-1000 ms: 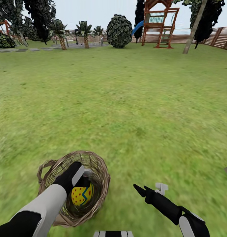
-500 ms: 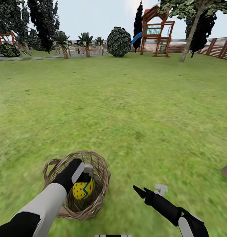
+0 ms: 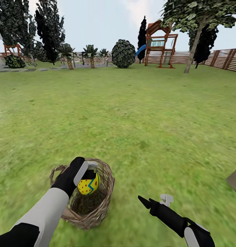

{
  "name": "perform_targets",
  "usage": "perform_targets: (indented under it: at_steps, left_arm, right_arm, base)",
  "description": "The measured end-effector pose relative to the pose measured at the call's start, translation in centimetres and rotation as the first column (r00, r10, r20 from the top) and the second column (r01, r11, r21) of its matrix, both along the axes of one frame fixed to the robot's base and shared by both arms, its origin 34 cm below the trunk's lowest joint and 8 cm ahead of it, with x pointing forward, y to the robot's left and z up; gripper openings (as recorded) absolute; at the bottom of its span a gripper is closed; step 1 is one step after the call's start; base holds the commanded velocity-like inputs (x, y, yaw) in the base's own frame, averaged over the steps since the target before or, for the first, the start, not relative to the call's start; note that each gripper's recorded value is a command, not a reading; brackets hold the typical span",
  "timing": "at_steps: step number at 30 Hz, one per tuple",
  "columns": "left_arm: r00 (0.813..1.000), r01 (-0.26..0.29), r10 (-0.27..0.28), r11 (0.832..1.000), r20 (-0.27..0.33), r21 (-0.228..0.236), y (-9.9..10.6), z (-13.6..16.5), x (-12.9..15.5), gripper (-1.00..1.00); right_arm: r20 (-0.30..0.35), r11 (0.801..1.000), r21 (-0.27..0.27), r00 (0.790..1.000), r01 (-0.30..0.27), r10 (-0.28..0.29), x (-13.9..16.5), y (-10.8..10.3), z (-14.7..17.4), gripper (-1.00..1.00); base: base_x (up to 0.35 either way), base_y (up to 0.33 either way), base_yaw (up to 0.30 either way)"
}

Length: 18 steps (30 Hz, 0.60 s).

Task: Take the three Easter eggs out of the wicker basket on the lawn in the garden, then place them on the lawn next to a single tree (choose any tree) so that all three eggs are next to the same tree and none are left in the basket.

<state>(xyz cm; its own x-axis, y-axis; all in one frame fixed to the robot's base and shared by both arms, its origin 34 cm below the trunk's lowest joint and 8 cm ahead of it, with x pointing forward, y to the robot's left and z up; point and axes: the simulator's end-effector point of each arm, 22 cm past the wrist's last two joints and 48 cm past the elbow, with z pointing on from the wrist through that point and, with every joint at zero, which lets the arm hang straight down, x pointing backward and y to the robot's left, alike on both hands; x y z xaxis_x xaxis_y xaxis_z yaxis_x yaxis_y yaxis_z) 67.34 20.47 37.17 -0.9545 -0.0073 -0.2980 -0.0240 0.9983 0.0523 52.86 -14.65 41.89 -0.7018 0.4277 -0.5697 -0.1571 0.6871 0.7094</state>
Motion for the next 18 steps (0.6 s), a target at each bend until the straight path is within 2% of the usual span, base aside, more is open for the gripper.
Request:
perform_targets:
  at_steps: [14, 18]
  left_arm:
    - [0.998, -0.003, 0.003, 1.0, 0.059, 0.004, 0.1, 3.6, 0.6, -1.0]
    - [0.993, -0.001, 0.001, 1.0, 0.115, 0.0, -0.1, 6.0, 1.6, -1.0]
  right_arm:
    - [0.057, 1.0, 0.005, 0.998, 0.0, -0.001, 0.3, 0.1, 2.8, 1.0]
    - [0.074, 1.0, 0.006, 0.997, 0.0, -0.001, 0.4, 0.1, 3.5, 1.0]
  base:
    - [-0.131, 0.0, 0.0]
    - [-0.2, 0.0, 0.0]
